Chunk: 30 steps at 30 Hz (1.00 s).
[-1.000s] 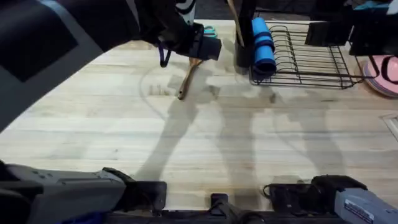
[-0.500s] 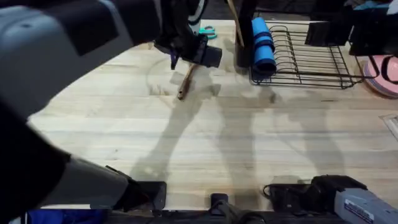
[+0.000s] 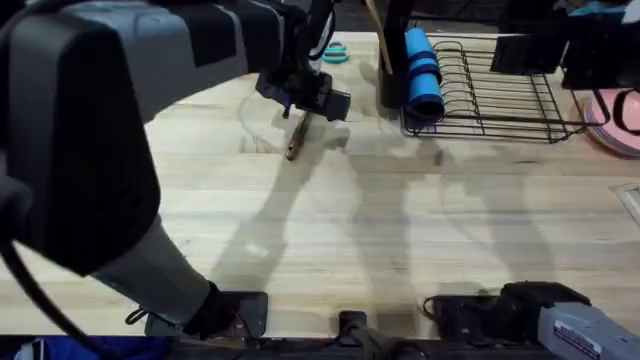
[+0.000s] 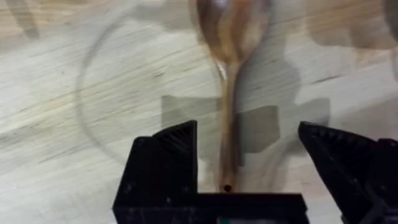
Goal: Pick up the spoon on the table one by one and put them onto the rack
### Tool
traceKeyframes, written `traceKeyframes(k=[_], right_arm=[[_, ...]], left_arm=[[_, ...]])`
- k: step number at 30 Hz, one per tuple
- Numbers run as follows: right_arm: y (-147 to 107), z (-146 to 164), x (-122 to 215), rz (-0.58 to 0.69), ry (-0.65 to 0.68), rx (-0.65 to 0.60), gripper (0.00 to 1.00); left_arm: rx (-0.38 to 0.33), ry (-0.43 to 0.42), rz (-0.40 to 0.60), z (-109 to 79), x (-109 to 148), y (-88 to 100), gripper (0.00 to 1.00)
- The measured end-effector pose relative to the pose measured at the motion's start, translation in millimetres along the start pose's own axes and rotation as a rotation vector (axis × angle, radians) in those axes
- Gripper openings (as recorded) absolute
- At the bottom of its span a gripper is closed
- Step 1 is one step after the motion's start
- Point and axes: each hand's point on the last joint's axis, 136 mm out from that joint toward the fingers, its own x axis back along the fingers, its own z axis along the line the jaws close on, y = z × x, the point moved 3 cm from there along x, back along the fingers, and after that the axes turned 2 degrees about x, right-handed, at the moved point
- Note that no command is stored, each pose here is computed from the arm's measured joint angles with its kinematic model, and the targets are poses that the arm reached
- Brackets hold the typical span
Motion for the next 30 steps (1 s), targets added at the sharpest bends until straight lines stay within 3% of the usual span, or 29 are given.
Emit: traceKeyframes(k=[8, 17, 30], right_arm=[[0.0, 0.0, 0.0, 0.0, 0.0, 0.0, 0.998], [0.0, 0.0, 0.0, 0.0, 0.0, 0.0, 0.998], [0.0, 0.0, 0.0, 0.0, 0.0, 0.0, 0.998]], left_arm=[[0.044, 0.017, -0.004, 19.1, -17.2, 4.7, 0.993], [0.046, -0.054, -0.025, 9.5, -28.5, 11.0, 0.994], [0.046, -0.063, -0.012, 8.1, -38.5, 8.7, 0.993]])
